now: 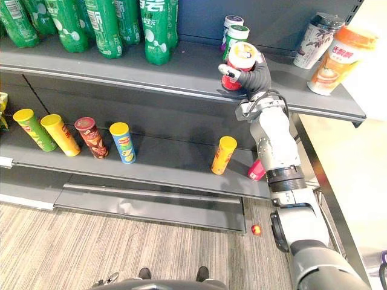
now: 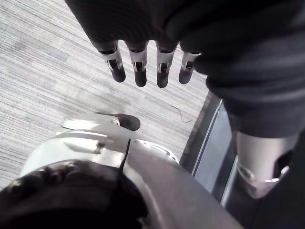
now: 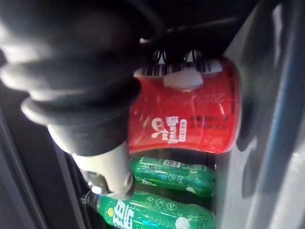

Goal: Put the gum and the chips on the shelf.

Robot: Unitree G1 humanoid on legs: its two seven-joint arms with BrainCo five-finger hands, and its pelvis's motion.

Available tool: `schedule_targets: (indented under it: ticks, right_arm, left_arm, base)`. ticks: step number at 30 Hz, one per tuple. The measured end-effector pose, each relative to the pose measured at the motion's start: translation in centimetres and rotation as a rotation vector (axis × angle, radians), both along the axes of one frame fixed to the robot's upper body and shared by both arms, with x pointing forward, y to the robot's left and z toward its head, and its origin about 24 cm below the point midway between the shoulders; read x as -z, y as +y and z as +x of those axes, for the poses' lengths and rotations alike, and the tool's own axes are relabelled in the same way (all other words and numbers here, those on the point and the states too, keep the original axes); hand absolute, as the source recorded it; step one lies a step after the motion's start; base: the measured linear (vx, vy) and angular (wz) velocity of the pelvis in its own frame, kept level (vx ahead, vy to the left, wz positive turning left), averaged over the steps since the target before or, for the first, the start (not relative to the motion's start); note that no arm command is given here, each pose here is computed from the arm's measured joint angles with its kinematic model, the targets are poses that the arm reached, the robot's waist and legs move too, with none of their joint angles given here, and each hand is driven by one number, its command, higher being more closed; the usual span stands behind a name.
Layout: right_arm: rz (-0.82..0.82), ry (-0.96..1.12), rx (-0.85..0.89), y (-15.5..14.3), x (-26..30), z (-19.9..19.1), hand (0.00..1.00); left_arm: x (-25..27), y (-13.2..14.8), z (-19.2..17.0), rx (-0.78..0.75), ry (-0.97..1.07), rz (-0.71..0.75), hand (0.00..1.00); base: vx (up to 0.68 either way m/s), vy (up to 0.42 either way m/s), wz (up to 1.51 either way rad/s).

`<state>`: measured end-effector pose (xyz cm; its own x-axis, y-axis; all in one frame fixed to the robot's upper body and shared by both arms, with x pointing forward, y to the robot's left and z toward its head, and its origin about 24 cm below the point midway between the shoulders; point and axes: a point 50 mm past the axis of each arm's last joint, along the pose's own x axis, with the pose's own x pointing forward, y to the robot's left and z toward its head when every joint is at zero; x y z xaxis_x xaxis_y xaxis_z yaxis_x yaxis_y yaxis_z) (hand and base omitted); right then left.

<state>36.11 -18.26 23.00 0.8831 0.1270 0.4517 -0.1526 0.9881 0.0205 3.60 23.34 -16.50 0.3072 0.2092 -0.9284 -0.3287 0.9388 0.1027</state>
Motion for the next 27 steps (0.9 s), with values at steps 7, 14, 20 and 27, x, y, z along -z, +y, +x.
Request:
schedule_targets:
  ticks: [7,14,20,27]
  right_arm:
    - [-0.005,-0.023,0.041,-0.6,-0.3,-0.1,1.00]
    - [0.036,-0.018,0.067,-1.1,-0.2,0.1,0.00]
    - [0.042,-0.014,0.093,-1.2,-0.3,0.4,0.00]
    - [0.076,-0.039,0.111,-1.0,-0.5,0.2,0.00]
  left_arm:
    - [-0.1,0.1,0.3,0.002,-0.010,0.004,0.00]
    - [-0.1,0.3,0.6,0.005,-0.017,0.008,0.00]
    - [-0.2,0.2,1.0,0.006,-0.026,0.008,0.00]
    - [-0.2,0.4,1.2,0.007,-0.031,0.013,0.00]
  base:
    - [0.00,0.000,0.00]
    - [0.00,0.000,0.00]
    - [0.00,0.000,-0.01]
    - [0.01,0.008,-0.08]
